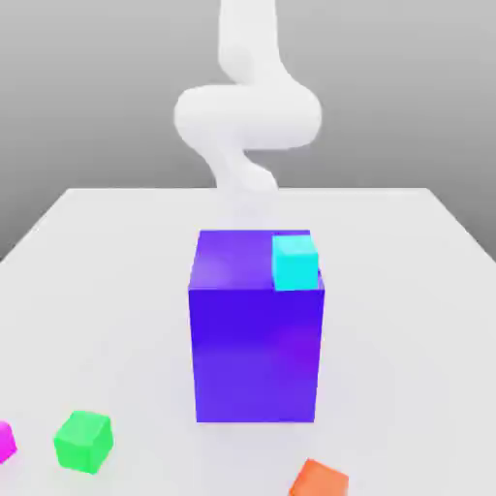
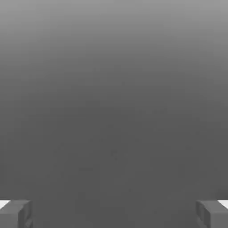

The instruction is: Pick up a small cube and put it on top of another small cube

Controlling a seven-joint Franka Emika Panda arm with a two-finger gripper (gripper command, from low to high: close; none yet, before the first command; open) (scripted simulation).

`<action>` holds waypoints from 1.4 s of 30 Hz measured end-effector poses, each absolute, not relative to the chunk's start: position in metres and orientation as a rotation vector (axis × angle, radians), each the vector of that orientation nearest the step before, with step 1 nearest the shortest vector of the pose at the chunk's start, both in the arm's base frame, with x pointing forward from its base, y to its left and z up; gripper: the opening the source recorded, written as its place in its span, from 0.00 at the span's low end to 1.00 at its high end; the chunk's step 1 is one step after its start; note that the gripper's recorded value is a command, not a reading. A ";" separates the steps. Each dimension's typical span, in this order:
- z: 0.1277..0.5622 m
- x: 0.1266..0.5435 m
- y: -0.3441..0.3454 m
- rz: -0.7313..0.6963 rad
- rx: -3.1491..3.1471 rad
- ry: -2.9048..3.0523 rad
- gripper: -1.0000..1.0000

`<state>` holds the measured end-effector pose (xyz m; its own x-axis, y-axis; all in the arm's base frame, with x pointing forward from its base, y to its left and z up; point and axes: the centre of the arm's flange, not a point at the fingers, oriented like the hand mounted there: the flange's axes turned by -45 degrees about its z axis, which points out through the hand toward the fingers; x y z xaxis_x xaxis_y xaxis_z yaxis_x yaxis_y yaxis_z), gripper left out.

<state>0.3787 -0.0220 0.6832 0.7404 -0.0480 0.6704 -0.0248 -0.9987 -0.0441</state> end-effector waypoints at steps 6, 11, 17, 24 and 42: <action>0.604 0.445 -0.079 -0.883 -2.924 0.178 0.50; 0.528 0.481 -0.128 -0.705 -2.938 0.290 0.50; 0.430 0.500 -0.192 -0.504 -2.957 0.447 0.50; 0.315 0.489 -0.260 -0.274 -2.985 0.625 0.50; 0.129 0.435 -0.335 0.000 -3.030 0.826 0.00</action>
<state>0.4351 -0.3347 0.1289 0.8616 -0.5076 -0.0002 -0.5076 -0.8616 -0.0006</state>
